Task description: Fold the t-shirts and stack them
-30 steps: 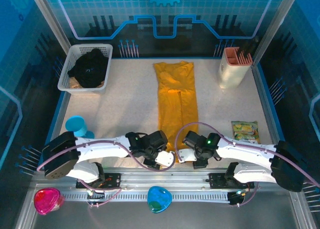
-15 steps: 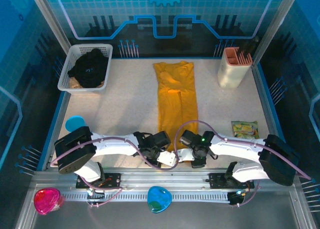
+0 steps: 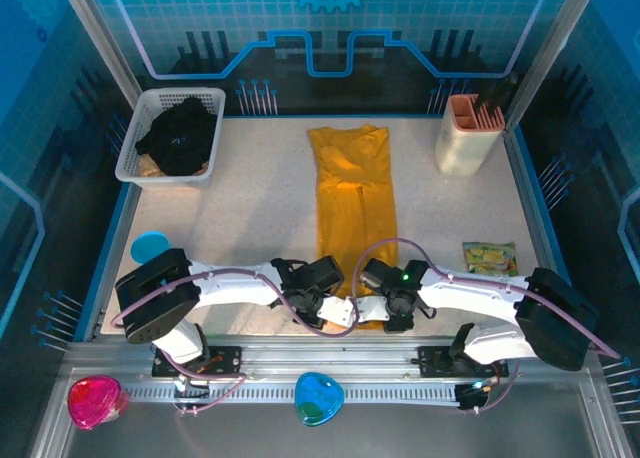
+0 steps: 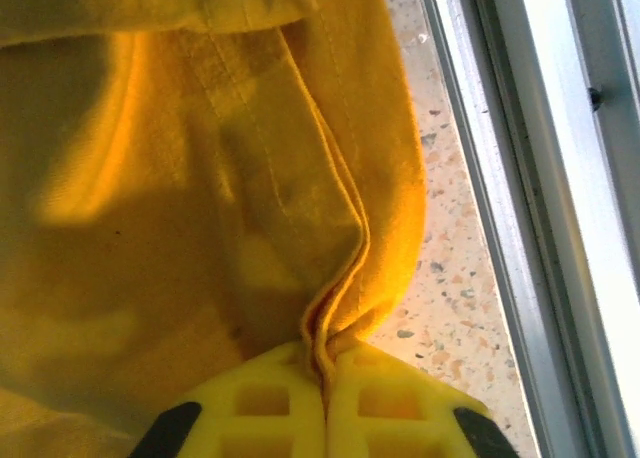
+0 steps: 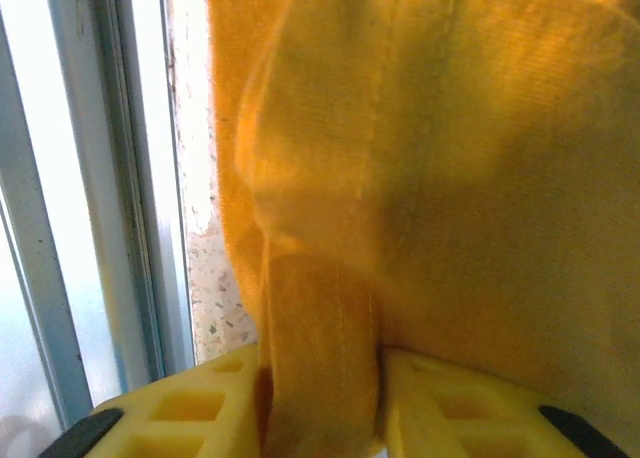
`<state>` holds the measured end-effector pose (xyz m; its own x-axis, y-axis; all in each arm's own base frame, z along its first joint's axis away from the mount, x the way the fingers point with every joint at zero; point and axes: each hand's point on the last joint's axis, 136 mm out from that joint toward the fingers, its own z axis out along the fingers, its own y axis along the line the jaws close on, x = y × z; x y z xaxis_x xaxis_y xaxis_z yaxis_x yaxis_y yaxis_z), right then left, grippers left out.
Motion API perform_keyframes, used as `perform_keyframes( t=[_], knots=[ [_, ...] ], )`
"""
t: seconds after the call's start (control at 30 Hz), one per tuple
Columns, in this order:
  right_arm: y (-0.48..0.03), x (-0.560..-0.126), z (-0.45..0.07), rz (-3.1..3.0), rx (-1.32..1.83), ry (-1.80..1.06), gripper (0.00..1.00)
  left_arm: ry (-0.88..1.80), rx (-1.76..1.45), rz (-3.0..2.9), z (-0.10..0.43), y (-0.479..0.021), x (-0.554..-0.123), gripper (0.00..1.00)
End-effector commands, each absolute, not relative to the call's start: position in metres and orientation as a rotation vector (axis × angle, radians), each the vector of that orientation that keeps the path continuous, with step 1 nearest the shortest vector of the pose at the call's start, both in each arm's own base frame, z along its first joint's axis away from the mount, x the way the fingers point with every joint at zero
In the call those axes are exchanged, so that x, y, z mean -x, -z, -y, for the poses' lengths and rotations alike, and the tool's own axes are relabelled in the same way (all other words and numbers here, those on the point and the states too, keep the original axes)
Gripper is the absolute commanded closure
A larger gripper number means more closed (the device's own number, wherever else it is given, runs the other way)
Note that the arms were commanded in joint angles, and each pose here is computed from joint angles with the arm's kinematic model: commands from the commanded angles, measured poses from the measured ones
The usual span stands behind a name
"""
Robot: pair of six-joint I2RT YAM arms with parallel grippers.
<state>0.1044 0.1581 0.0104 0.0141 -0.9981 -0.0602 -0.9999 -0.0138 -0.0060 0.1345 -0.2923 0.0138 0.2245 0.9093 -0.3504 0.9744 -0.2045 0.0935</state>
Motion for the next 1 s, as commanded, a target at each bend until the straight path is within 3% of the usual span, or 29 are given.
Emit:
perform_keyframes(
  t=[0.0, 0.1, 0.33, 0.63, 0.8, 0.97],
  knots=[
    [0.001, -0.109, -0.158, -2.153, 2.204, -0.021, 0.81, 0.208, -2.099, -1.846, 0.293, -0.009, -0.159, 1.0],
    [-0.003, -0.111, -0.158, -2.161, 2.2, -0.01, 1.0, 0.213, -2.072, -1.849, 0.288, -0.019, -0.156, 1.0],
    [-0.032, -0.125, -0.162, -2.098, 2.095, 0.04, 1.0, 0.203, -1.925, -1.803, 0.282, -0.065, -0.16, 1.0],
    [-0.114, -0.179, -0.168, -1.937, 1.73, 0.125, 1.0, 0.162, -1.707, -1.732, 0.283, -0.126, -0.182, 1.0],
    [-0.162, -0.223, -0.162, -1.887, 1.53, 0.181, 1.0, 0.163, -1.555, -1.727, 0.284, -0.16, -0.216, 1.0],
    [-0.172, -0.263, -0.161, -1.875, 1.491, 0.197, 1.0, 0.121, -1.441, -1.756, 0.28, -0.177, -0.263, 1.0]
  ],
)
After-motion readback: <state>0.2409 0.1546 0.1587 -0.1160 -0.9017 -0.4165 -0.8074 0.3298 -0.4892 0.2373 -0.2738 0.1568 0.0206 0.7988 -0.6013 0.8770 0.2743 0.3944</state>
